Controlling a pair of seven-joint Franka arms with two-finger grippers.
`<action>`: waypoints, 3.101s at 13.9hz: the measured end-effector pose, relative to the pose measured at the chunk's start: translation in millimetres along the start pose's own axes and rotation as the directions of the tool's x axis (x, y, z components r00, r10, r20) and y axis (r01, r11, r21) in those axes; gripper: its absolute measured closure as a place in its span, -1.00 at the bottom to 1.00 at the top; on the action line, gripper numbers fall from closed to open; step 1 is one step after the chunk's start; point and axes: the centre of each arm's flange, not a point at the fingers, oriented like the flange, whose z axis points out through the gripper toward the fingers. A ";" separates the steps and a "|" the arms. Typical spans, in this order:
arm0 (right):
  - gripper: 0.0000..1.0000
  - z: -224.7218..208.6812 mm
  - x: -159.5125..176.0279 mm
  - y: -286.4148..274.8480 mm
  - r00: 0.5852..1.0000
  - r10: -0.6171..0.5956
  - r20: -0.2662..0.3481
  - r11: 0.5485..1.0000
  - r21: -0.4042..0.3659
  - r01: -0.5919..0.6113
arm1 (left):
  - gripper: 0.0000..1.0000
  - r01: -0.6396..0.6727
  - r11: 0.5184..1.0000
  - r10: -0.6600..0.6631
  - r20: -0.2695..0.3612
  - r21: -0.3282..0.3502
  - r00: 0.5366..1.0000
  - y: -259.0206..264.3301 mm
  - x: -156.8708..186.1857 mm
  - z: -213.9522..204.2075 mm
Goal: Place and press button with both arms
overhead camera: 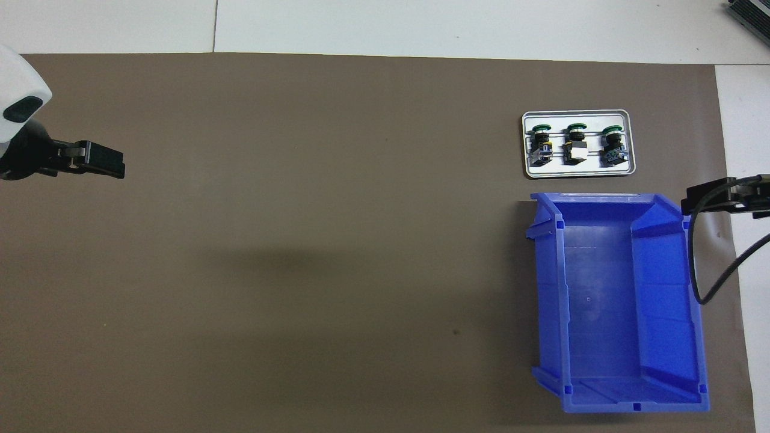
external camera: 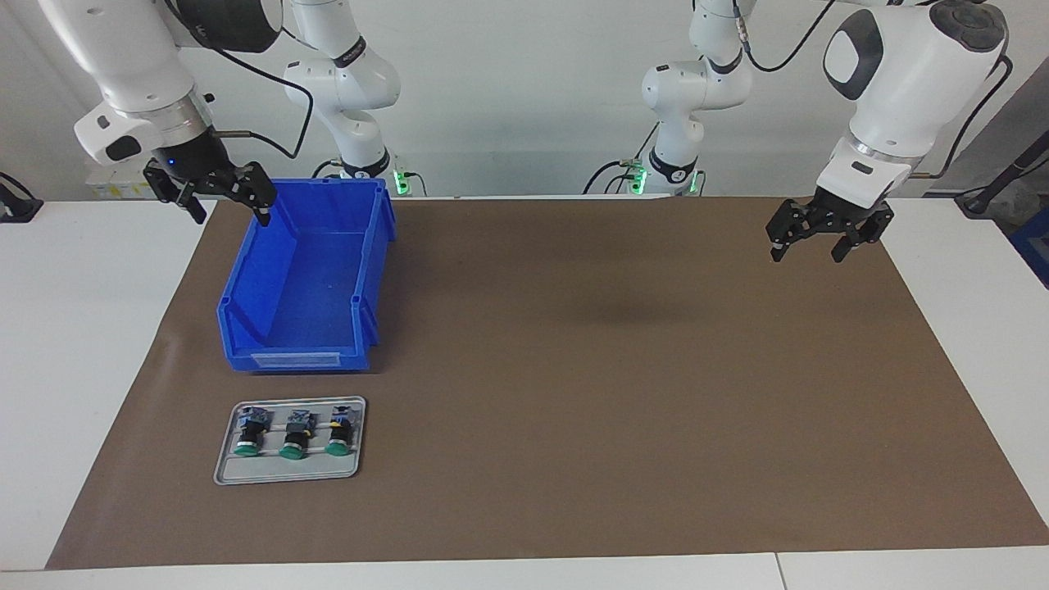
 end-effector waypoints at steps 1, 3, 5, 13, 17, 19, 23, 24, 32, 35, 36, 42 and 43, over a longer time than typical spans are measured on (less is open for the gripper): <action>-1.00 -0.1 0.0 -0.5 1.000 0.001 0.000 1.000 0.000 -0.001 | -1.00 0.000 1.000 0.000 0.000 0.000 1.000 0.0 0.0 0.0; -1.00 -0.3 -0.2 -0.4 1.000 0.002 -0.001 1.000 0.000 -0.002 | -1.00 0.000 1.000 0.000 0.000 0.000 1.000 0.0 0.0 0.0; -1.00 -0.4 -0.2 1.3 1.000 0.005 -0.001 1.000 0.000 -0.005 | -1.00 0.000 1.000 0.000 0.000 0.000 1.000 0.0 0.0 0.0; -1.00 -0.4 -0.2 2.2 1.000 0.007 -0.001 1.000 0.000 -0.007 | -1.00 0.000 1.000 0.000 0.000 0.000 1.000 0.0 0.0 0.0; -1.00 -0.4 -0.2 2.4 1.000 0.007 -0.001 1.000 0.000 -0.007 | -1.00 0.000 1.000 0.000 0.000 0.000 1.000 0.0 0.0 0.0; -1.00 -0.4 -0.2 2.5 1.000 0.007 -0.001 1.000 0.000 -0.007 | -1.00 0.000 1.000 0.000 0.000 0.000 1.000 0.0 0.0 0.0; -1.00 -0.4 -0.3 2.8 1.000 0.008 -0.001 1.000 0.000 -0.008 | -1.00 0.000 1.000 0.000 0.000 0.000 1.000 0.0 0.0 0.0; -1.00 -0.8 0.3 3.0 1.000 0.008 -0.006 1.000 0.001 -0.008 | -1.00 0.000 1.000 0.000 0.000 0.000 1.000 0.0 0.0 0.0; -1.00 36.9 51.0 -2.0 0.987 0.003 -0.162 1.000 0.001 -0.003 | -1.00 0.000 1.000 0.000 0.000 0.000 1.000 0.0 0.0 0.0; -1.00 98.7 107.8 -5.7 0.978 -0.002 -0.209 1.000 -0.006 0.000 | -1.00 0.000 1.000 0.000 0.000 0.000 1.000 0.0 0.0 0.0; -1.00 121.3 127.0 -8.1 0.975 -0.001 -0.221 1.000 -0.002 0.001 | -1.00 0.000 1.000 0.000 0.000 0.000 1.000 0.0 0.0 0.0; -1.00 228.9 189.6 -18.7 0.959 0.069 -0.273 0.994 0.099 -0.044 | -1.00 0.000 1.000 0.000 0.000 0.000 1.000 0.0 0.0 0.0; -1.00 237.0 192.3 -21.0 0.958 0.078 -0.276 0.993 0.108 -0.049 | -1.00 0.000 1.000 0.000 0.000 0.000 1.000 0.0 0.0 0.0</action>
